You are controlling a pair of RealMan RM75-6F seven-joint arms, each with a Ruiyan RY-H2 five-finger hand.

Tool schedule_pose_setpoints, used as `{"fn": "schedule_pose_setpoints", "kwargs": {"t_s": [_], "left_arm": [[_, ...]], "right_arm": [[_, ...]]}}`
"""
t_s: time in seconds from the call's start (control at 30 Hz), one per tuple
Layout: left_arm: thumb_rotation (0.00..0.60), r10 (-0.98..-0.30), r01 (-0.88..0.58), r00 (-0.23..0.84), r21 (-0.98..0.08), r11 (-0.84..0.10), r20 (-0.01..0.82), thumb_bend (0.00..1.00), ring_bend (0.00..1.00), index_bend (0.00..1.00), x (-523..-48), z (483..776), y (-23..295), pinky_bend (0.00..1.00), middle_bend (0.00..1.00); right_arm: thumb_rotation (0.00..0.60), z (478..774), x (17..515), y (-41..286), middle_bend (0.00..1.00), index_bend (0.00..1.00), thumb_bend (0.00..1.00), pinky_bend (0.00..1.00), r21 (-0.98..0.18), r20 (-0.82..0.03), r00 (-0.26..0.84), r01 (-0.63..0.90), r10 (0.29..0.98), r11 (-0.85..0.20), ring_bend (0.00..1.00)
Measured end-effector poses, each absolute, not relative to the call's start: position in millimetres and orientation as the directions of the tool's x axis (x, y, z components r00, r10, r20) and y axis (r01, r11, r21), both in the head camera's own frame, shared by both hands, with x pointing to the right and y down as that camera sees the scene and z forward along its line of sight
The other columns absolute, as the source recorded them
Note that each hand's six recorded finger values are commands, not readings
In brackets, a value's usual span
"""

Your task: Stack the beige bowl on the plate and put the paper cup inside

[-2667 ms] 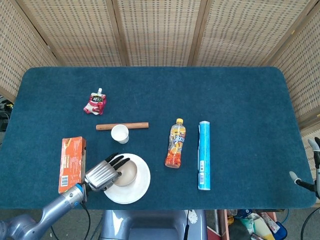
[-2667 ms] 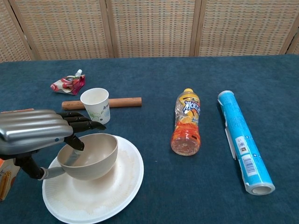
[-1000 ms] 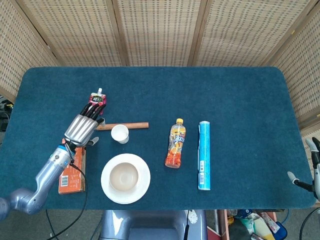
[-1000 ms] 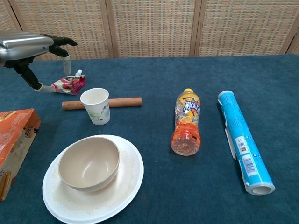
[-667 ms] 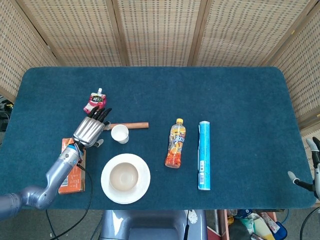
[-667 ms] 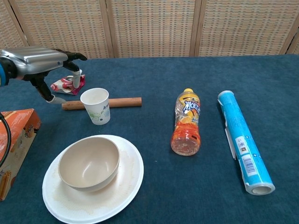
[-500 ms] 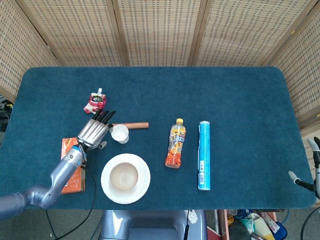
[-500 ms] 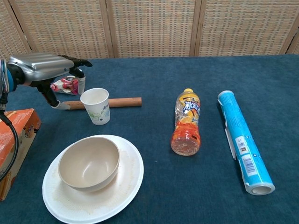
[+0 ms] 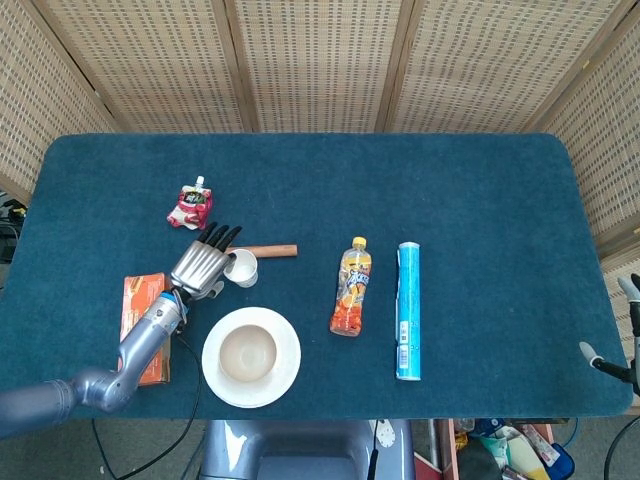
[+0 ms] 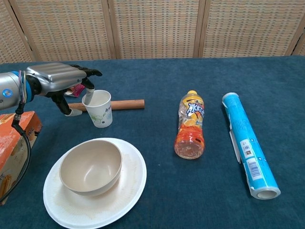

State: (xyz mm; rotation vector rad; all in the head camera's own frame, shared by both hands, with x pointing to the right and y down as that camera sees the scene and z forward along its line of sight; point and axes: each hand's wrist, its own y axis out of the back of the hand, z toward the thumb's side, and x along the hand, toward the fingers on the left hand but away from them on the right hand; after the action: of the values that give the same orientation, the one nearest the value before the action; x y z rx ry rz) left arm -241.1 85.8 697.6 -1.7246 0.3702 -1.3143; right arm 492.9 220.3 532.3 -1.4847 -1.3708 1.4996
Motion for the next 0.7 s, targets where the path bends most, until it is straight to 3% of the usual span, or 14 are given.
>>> {"fn": "schedule_pose_setpoints", "kwargs": {"t_s": [0.37, 0.7], "left_arm": [[0.600, -0.706, 0.270, 0.387, -0.806, -0.527, 0.592, 0.49, 0.00, 0.61, -231.1, 712.6, 84.7, 0.00, 0.00], [0.600, -0.721, 0.236, 0.407, -0.827, -0.510, 0.561, 0.50, 0.00, 0.61, -228.3, 703.4, 81.6, 0.00, 0.00]], "right_arm": [[0.600, 530.7, 493.4, 220.7, 0.00, 0.00, 0.18, 0.00, -0.932, -0.315, -0.179, 0.241, 0.932, -0.269, 0.00], [0.600, 530.9, 491.1, 220.9, 0.00, 0.00, 0.18, 0.00, -0.932, -0.317, -0.170, 0.240, 0.933, -0.273, 0.00]]}}
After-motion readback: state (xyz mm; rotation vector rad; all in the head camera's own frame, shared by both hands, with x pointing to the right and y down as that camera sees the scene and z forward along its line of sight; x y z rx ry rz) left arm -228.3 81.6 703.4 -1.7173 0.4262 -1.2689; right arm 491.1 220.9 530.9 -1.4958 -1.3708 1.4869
